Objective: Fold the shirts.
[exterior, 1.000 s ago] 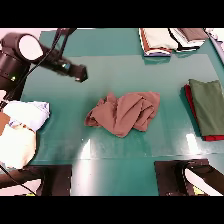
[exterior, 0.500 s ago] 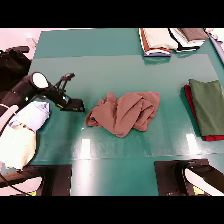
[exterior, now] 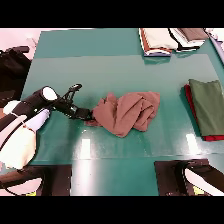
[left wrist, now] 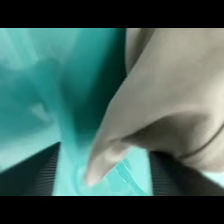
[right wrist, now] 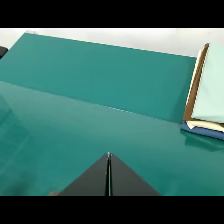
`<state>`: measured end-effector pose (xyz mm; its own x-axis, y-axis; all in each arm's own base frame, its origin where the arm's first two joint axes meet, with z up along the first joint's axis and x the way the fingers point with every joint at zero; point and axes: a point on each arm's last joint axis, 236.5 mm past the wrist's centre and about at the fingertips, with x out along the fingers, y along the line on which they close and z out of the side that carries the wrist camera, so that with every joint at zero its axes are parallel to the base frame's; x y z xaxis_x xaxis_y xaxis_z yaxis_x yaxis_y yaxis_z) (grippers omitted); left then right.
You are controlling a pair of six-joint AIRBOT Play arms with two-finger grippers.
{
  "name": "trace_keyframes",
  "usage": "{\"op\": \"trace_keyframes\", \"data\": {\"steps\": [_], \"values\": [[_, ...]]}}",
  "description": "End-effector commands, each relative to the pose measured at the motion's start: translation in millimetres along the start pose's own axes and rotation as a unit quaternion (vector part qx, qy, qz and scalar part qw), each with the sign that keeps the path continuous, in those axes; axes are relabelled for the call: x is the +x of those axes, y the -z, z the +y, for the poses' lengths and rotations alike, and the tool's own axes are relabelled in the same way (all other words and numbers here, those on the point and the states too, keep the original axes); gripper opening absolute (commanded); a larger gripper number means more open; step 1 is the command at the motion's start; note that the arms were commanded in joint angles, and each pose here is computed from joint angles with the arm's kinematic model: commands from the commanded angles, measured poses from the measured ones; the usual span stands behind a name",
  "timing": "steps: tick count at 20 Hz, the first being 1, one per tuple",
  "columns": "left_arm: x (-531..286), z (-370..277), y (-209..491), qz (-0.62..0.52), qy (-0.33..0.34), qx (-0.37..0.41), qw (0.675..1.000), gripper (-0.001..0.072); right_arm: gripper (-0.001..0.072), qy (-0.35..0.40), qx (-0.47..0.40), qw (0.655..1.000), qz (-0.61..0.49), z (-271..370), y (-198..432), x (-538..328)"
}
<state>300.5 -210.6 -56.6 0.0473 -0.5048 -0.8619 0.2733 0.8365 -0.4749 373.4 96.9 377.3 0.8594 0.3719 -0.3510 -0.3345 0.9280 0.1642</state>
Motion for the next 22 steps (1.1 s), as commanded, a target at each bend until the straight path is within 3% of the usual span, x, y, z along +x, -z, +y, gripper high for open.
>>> {"op": "trace_keyframes", "data": {"steps": [1, 2, 6, 10, 11, 12, 13, 16, 22], "values": [[5.0, 4.8, -14.2, -0.035, -0.027, 0.000, 0.999, 0.0234, 0.0015, -0.001, 0.000, 1.000, 0.027, -0.3, 12.5, 0.0], [1.7, 9.7, -17.2, -0.038, -0.033, 0.001, 0.999, 0.0021, 0.0015, 0.002, 0.003, 0.999, 0.046, -3.5, 21.8, -0.9], [-29.1, 23.1, -41.4, -0.059, -0.035, -0.016, 0.998, 0.0025, 0.0016, 0.032, 0.059, 0.977, 0.204, -44.5, 111.2, 1.2], [-46.8, 26.4, -57.5, -0.077, -0.041, -0.011, 0.996, 0.0025, 0.0017, 0.067, 0.173, 0.917, 0.352, -96.0, 248.5, 16.4], [-46.7, 26.2, -57.2, -0.076, -0.041, -0.011, 0.996, 0.0025, 0.0078, 0.079, 0.202, 0.905, 0.365, -108.5, 283.0, 24.1], [-46.5, 26.2, -56.2, -0.074, -0.040, -0.011, 0.996, 0.0025, 0.0325, 0.091, 0.227, 0.894, 0.374, -118.6, 313.8, 30.8], [-46.6, 26.2, -56.1, -0.074, -0.041, -0.011, 0.996, 0.0025, 0.0473, 0.092, 0.258, 0.881, 0.386, -122.8, 344.5, 39.0], [-46.5, 26.4, -56.0, -0.074, -0.041, -0.011, 0.996, 0.0025, 0.0466, 0.051, 0.321, 0.851, 0.412, -110.7, 401.5, 68.2], [-46.4, 26.3, -55.7, -0.073, -0.041, -0.011, 0.996, 0.0025, 0.0436, 0.028, 0.312, 0.854, 0.415, -98.3, 424.6, 141.9]]}}
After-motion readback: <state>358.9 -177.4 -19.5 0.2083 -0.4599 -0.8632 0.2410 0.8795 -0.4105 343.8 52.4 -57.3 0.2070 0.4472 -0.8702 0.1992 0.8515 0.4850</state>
